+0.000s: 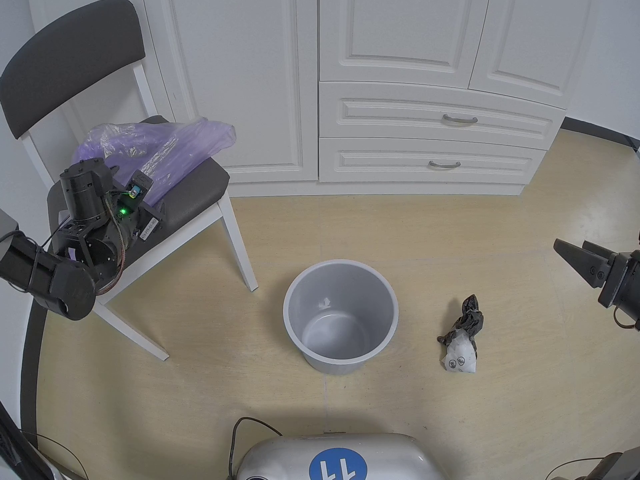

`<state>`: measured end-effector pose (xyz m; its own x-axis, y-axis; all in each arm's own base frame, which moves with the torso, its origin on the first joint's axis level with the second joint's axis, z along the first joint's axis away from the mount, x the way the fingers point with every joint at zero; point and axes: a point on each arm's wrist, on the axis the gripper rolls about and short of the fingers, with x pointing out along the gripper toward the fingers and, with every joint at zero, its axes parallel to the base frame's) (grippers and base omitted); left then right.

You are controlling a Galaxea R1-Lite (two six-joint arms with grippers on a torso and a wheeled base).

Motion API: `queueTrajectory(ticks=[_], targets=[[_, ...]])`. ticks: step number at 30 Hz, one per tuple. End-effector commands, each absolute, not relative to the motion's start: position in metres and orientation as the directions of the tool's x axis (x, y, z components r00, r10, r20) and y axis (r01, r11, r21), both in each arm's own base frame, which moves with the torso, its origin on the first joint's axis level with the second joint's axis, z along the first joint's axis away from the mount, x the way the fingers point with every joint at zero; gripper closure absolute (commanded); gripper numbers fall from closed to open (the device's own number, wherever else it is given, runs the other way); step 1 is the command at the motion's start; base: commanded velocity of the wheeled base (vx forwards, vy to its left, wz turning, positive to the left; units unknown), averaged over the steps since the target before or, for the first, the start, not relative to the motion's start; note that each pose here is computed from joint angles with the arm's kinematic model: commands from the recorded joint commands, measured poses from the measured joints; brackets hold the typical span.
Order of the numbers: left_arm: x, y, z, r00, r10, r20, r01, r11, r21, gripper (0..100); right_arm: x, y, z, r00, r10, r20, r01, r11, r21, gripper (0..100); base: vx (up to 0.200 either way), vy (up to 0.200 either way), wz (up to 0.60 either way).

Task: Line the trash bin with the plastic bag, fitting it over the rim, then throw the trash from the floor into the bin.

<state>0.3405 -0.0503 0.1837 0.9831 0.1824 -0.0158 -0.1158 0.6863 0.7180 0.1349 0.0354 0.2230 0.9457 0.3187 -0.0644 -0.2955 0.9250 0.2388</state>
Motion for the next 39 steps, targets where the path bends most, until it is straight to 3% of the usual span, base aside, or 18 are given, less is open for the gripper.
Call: queueTrajectory(ticks=[1, 11, 26, 34, 39], targets=[[0.354, -0.049, 0.175, 0.972, 0.234, -0.03, -0.137, 0.661, 0.738, 0, 0.135, 0.035, 0.223, 0.946, 0.316, -0.066, -0.293, 0.926, 0.239, 0, 0.0, 0.0, 0.0], [0.365, -0.023, 0.16, 0.944, 0.325, -0.062, -0.155, 0.599, 0.786, 0, 0.135, 0.035, 0.222, 0.947, 0.315, -0.069, -0.291, 0.927, 0.239, 0, 0.0, 0.0, 0.0], [0.342, 0.017, 0.21, 0.914, 0.402, 0.048, -0.297, 0.584, 0.755, 0, 0.134, 0.035, 0.223, 0.947, 0.315, -0.064, -0.292, 0.926, 0.239, 0, 0.0, 0.0, 0.0], [0.304, 0.013, 0.242, 0.939, 0.335, -0.074, -0.196, 0.701, 0.686, 0, 0.132, 0.034, 0.224, 0.948, 0.313, -0.053, -0.293, 0.926, 0.238, 0, 0.0, 0.0, 0.0], [0.308, 0.023, 0.246, 0.936, 0.323, -0.14, -0.157, 0.737, 0.657, 0, 0.132, 0.034, 0.225, 0.948, 0.313, -0.049, -0.294, 0.926, 0.238, 0, 0.0, 0.0, 0.0]])
